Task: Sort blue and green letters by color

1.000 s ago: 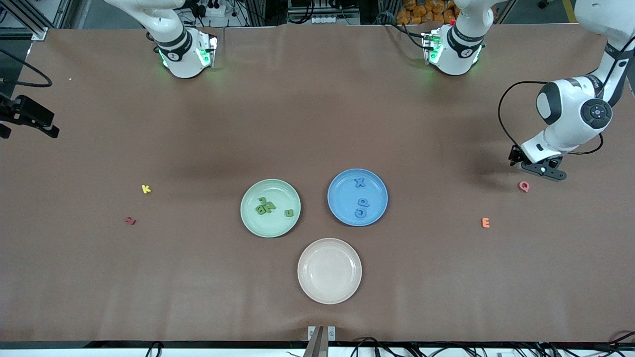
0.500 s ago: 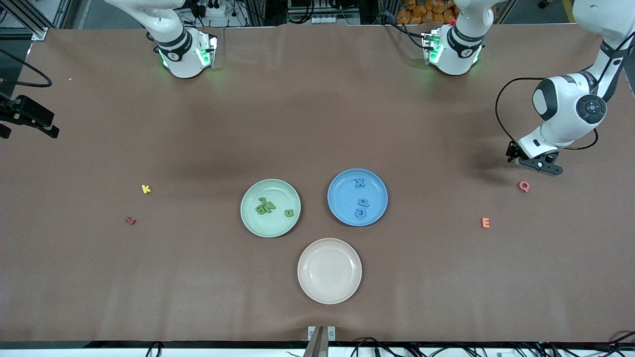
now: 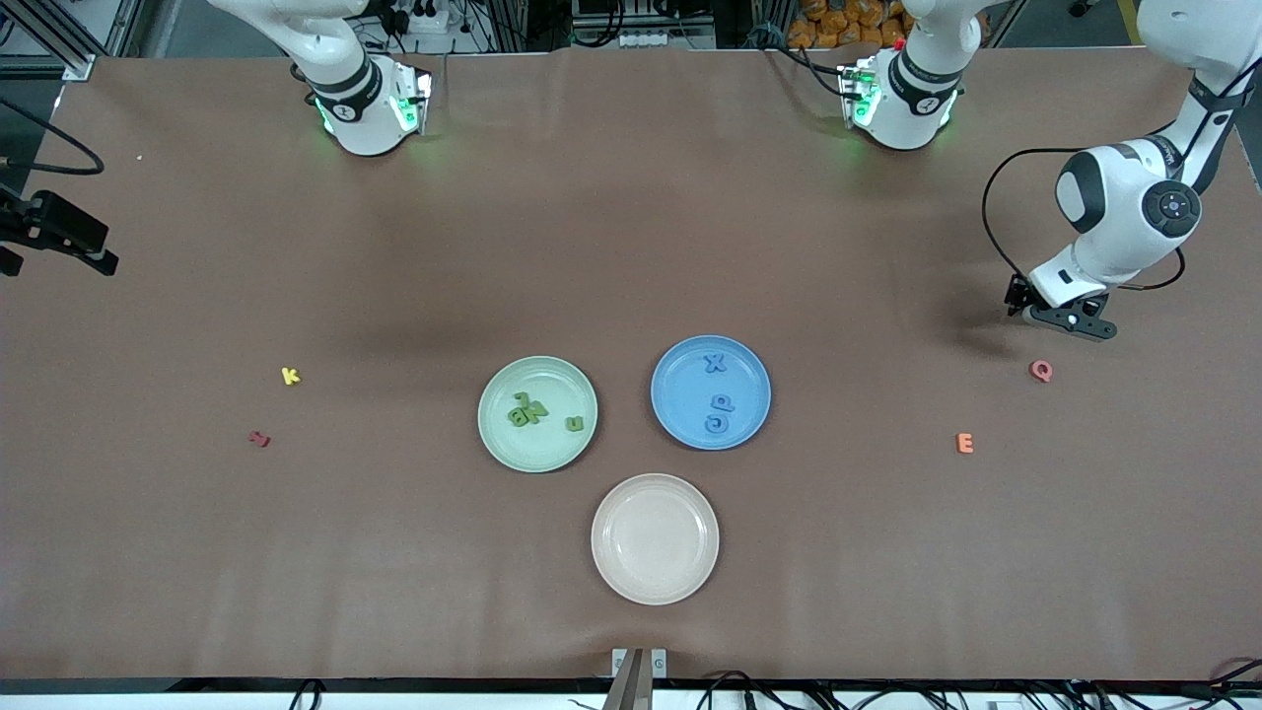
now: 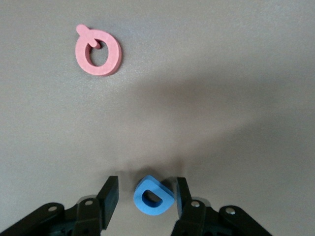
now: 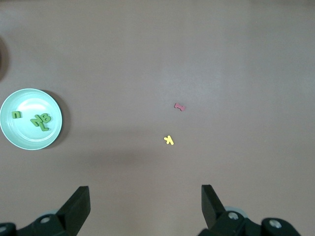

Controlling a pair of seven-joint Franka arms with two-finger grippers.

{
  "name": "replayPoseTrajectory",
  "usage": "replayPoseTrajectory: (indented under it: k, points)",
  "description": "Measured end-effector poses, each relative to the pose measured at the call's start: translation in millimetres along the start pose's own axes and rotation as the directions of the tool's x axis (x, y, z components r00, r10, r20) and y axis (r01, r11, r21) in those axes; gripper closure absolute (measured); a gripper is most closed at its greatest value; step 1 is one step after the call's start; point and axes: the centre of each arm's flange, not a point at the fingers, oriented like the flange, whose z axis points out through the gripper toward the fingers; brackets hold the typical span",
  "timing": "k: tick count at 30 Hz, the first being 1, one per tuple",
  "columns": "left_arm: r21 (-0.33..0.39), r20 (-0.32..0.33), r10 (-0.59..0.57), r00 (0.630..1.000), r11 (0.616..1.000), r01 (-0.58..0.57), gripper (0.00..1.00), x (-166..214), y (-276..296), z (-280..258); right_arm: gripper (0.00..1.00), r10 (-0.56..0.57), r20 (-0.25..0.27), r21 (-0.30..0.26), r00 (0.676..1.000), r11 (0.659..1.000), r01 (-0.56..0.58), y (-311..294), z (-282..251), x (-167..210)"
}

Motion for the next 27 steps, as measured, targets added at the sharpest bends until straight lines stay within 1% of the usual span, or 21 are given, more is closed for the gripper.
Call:
replayPoseTrajectory:
  k: [27]
  points:
    - [-0.004,0.001,0.001,1.000,1.000,-0.001,0.45,-3.6,3.9,4.0,0.00,0.000,0.000,0.000,1.000,1.000,0.000,0.0,0.1,0.1]
